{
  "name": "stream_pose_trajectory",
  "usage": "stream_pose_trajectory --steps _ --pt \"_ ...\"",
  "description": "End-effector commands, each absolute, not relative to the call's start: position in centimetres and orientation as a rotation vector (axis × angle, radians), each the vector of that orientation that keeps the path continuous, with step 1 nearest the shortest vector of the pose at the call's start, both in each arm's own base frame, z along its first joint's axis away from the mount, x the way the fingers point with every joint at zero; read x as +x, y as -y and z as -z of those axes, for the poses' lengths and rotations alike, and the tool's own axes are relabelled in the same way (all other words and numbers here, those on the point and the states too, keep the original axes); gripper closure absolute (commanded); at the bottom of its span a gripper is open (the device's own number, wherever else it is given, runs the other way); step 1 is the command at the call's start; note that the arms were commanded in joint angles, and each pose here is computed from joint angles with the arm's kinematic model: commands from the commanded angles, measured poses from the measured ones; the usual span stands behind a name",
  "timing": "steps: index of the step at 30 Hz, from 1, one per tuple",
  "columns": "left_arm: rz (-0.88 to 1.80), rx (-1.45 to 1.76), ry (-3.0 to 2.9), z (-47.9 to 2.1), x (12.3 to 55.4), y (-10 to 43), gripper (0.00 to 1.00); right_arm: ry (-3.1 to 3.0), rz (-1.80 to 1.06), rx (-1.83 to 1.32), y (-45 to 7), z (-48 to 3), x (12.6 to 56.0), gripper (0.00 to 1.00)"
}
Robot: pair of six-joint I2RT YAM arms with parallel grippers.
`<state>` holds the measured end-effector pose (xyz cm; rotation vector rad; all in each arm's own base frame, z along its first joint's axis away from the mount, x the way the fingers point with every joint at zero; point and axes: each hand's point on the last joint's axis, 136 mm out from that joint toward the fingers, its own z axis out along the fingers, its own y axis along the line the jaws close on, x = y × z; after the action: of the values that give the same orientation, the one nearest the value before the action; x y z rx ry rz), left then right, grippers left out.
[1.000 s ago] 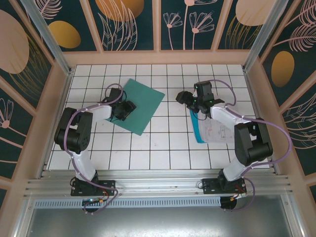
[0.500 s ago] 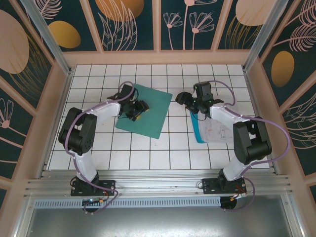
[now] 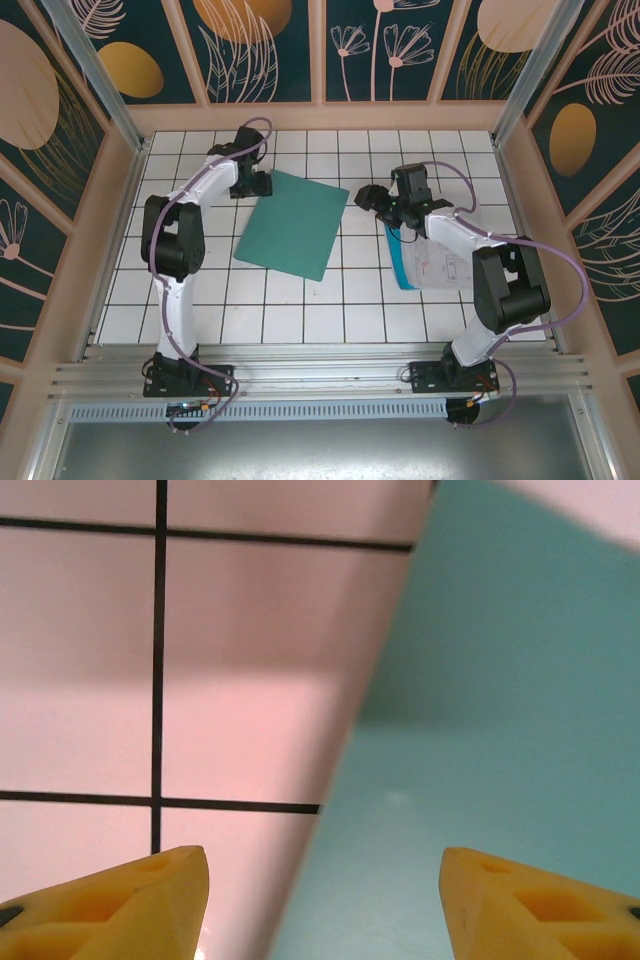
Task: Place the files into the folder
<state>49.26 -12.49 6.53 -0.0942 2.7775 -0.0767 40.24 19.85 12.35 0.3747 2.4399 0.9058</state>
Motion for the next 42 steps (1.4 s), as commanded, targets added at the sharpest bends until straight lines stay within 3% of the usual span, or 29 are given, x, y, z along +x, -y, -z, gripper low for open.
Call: stream_pose_trajectory --steps 1,7,15,22,29,35,42 --pt "0.137 0.065 -2.868 -4.6 47.8 13.5 0.38 -2.445 -0.922 0.335 -20.6 -12.9 40.2 0.29" --pt "0.171 0.034 -2.922 -1.5 45.9 13.5 0.44 -2.449 -0.917 0.333 -20.4 -12.8 39.8 0.29" --pt "0.338 -0.05 -2.895 -1.5 43.0 14.9 0.65 -2.461 -0.924 0.351 -20.4 -12.0 39.5 0.3" --pt "0.45 -0.048 -2.896 -1.4 39.9 18.5 0.69 -2.483 -0.927 0.379 -20.3 -10.7 39.0 0.3" --pt "0.536 -0.239 -2.863 -1.8 38.6 19.4 0.72 -2.585 -0.914 0.425 -20.8 -7.4 38.2 0.32" --pt "0.578 -0.248 -2.837 -2.4 39.3 20.0 0.71 -2.651 -0.874 0.403 -22.1 -5.3 38.2 0.33" --pt "0.519 -0.33 -2.772 -4.7 40.4 19.2 0.47 -2.694 -0.842 0.378 -23.5 -4.0 38.8 0.35"
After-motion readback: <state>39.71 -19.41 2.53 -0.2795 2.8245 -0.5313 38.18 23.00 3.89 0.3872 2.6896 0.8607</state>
